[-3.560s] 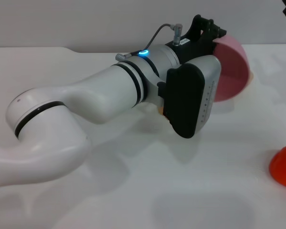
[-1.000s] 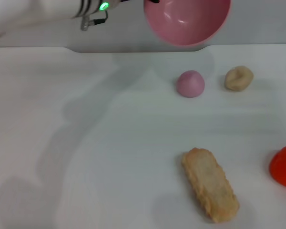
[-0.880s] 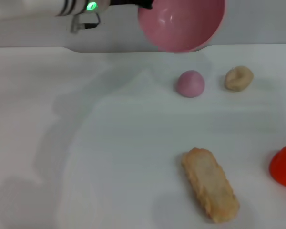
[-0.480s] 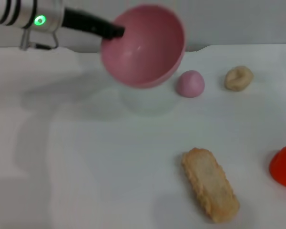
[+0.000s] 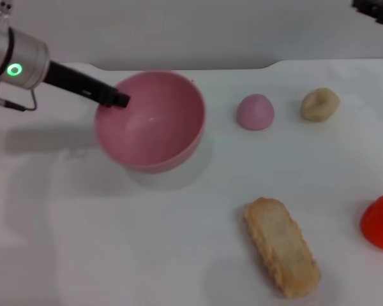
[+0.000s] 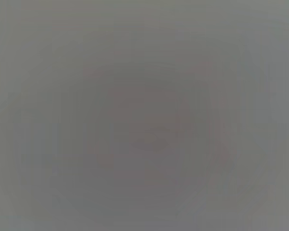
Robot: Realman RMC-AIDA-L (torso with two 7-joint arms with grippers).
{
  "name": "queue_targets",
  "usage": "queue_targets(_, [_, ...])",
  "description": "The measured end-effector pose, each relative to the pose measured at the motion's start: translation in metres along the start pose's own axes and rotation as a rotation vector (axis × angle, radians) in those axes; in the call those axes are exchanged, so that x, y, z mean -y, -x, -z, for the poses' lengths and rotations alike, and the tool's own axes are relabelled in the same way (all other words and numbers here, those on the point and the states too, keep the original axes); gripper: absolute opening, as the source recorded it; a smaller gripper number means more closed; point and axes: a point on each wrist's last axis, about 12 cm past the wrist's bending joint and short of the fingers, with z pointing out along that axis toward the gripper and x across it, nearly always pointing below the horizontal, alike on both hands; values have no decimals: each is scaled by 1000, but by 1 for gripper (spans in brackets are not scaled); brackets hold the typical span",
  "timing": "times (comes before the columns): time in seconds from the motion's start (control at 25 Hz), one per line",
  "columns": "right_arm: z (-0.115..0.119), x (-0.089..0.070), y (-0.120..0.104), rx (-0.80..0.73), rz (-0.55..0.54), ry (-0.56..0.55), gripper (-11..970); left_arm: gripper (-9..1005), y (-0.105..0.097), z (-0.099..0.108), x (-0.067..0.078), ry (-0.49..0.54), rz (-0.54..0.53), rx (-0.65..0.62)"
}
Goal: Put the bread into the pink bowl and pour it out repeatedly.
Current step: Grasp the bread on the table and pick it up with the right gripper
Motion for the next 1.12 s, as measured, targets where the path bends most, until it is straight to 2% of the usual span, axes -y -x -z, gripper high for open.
queue_targets(0.2, [-1,-35,20,-223,95,110,604,69,-11,5,-8,15,15,-12])
queue_targets(0.44, [1,-85,23,-543,148,299,604,69,-18,6,-10,19,19,-23])
queue_targets(0.56, [4,-100,22,-687,149,344,604,69,-20,6,-11,20,19,-26])
queue_targets(0.6, [4,-103,22,-725,148,350,604,69,-20,6,-11,20,19,-26])
queue_targets(0.64, [5,-106,21,-761,146,352,603,69,-30,6,-14,23,28,-36])
queue_targets(0.84, [8,-125,17,-929,135,368,602,69,-33,7,-14,23,33,-39])
queue_targets(1.0, [4,-142,1,-1040,120,406,599,69,-33,7,-14,20,22,-41])
queue_targets(1.12, [2,-148,-15,-1128,104,423,597,69,-31,7,-14,21,10,-39])
